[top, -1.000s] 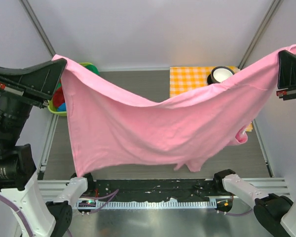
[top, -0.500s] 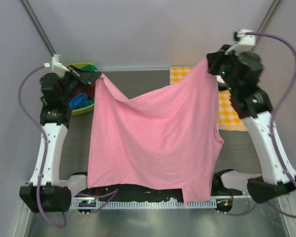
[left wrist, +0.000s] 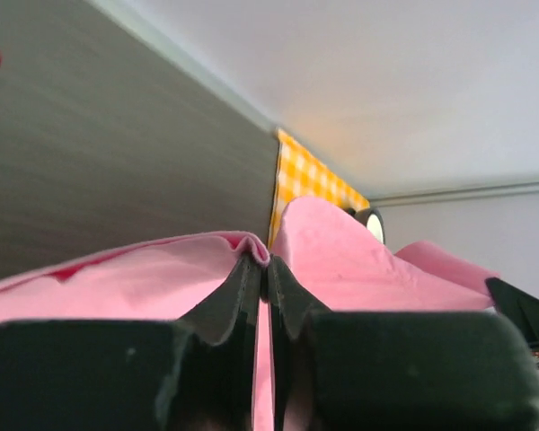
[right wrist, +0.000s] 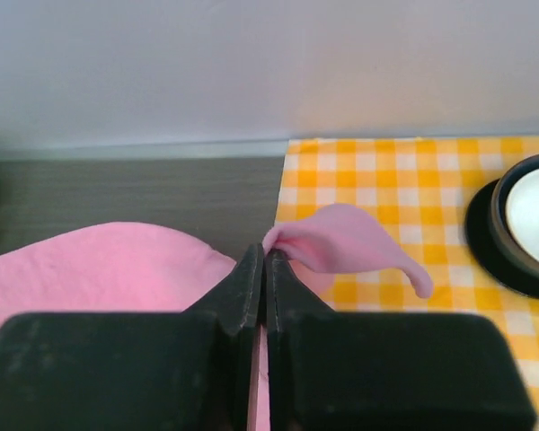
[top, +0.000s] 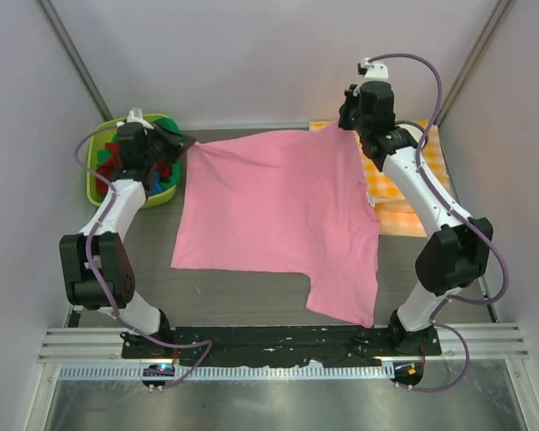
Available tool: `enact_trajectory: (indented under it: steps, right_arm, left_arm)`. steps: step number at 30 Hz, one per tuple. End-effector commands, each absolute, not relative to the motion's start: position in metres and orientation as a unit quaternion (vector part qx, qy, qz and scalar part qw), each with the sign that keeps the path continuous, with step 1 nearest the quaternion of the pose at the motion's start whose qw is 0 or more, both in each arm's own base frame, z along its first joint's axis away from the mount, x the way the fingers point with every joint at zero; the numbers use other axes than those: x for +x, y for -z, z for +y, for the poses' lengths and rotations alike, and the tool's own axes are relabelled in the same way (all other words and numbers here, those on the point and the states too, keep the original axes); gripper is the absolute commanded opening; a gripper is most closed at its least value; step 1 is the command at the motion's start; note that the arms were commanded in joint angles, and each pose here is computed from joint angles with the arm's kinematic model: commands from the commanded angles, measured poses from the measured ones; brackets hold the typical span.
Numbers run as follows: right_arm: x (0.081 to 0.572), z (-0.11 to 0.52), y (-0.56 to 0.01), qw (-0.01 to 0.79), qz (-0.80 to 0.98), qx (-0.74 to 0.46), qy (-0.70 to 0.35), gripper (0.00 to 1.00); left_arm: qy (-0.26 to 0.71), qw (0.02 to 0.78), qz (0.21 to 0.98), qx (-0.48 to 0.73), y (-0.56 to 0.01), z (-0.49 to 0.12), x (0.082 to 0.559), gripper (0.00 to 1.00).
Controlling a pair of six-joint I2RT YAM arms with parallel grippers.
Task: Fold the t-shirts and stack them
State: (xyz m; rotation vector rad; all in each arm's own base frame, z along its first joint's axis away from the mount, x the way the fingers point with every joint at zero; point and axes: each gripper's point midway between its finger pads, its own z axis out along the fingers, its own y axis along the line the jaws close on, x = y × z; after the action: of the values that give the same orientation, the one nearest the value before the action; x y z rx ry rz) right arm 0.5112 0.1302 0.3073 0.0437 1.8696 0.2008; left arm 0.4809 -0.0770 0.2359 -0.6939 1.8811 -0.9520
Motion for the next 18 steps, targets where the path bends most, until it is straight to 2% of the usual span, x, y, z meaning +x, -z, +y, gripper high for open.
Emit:
enact_trajectory:
  steps: [1, 2, 3, 4, 8, 13, 18]
  right_arm:
    - [0.521, 0.109, -0.350, 0.648, 0.757, 0.062, -0.054, 0.23]
    - [0.524, 0.105, -0.334, 0.637, 0.767, 0.072, -0.041, 0.65]
    - [0.529, 0.101, -0.299, 0.606, 0.792, 0.078, -0.016, 0.88]
    - [0.531, 0.095, -0.284, 0.591, 0.802, 0.087, 0.004, 0.98]
    - [0.525, 0.081, -0.235, 0.538, 0.834, 0.113, 0.049, 0.98]
    - [0.507, 0.079, -0.243, 0.539, 0.833, 0.118, 0.038, 0.99]
    - [0.469, 0.074, -0.255, 0.507, 0.852, 0.120, 0.045, 0.99]
  left_arm:
    - [0.374, 0.514, 0.732, -0.245, -0.280, -0.076, 0.498, 0.23]
    - [0.362, 0.507, 0.739, -0.255, -0.268, -0.073, 0.499, 0.71]
    - [0.350, 0.498, 0.748, -0.265, -0.255, -0.070, 0.497, 0.99]
    - [0.332, 0.490, 0.755, -0.282, -0.240, -0.064, 0.496, 1.00]
    - [0.313, 0.458, 0.772, -0.310, -0.205, -0.060, 0.491, 1.00]
    - [0.307, 0.455, 0.773, -0.319, -0.202, -0.062, 0.476, 1.00]
    - [0.317, 0.455, 0.785, -0.276, -0.216, -0.104, 0.441, 1.00]
